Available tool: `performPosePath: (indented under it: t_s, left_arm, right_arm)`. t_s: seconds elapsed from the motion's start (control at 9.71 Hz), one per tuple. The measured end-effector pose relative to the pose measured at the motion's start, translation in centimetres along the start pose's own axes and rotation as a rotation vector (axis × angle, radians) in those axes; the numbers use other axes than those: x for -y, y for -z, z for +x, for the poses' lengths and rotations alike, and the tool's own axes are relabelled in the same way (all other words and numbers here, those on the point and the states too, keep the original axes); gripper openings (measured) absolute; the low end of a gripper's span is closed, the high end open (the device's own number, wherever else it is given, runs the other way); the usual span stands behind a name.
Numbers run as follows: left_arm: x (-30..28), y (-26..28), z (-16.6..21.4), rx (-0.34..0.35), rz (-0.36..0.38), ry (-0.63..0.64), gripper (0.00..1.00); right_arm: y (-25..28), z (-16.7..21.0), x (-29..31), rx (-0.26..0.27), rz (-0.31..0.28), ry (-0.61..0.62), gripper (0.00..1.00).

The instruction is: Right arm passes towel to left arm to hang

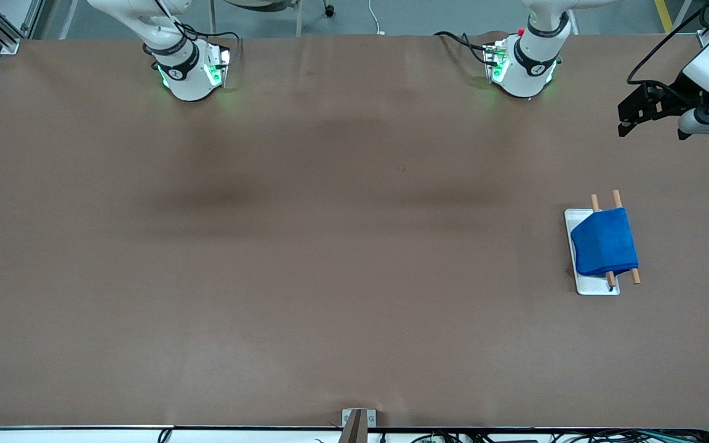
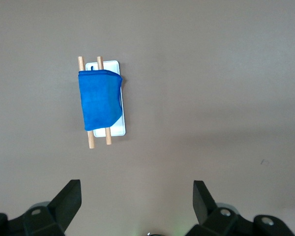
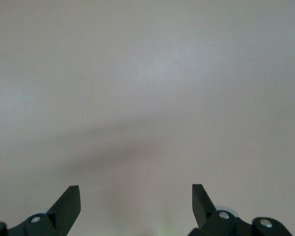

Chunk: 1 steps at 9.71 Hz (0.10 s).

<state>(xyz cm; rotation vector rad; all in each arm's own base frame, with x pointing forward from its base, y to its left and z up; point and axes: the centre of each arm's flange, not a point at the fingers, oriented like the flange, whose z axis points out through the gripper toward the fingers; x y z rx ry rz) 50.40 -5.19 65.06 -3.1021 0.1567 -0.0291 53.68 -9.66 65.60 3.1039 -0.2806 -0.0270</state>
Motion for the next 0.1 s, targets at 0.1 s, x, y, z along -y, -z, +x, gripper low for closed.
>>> performPosePath:
  t_s: [0.1]
  left_arm:
    - [0.08, 0.2, 0.24, -0.005, -0.001, 0.001, 1.0]
  right_arm:
    - [0.0, 0.0, 0.0, 0.0, 0.0, 0.0, 1.0]
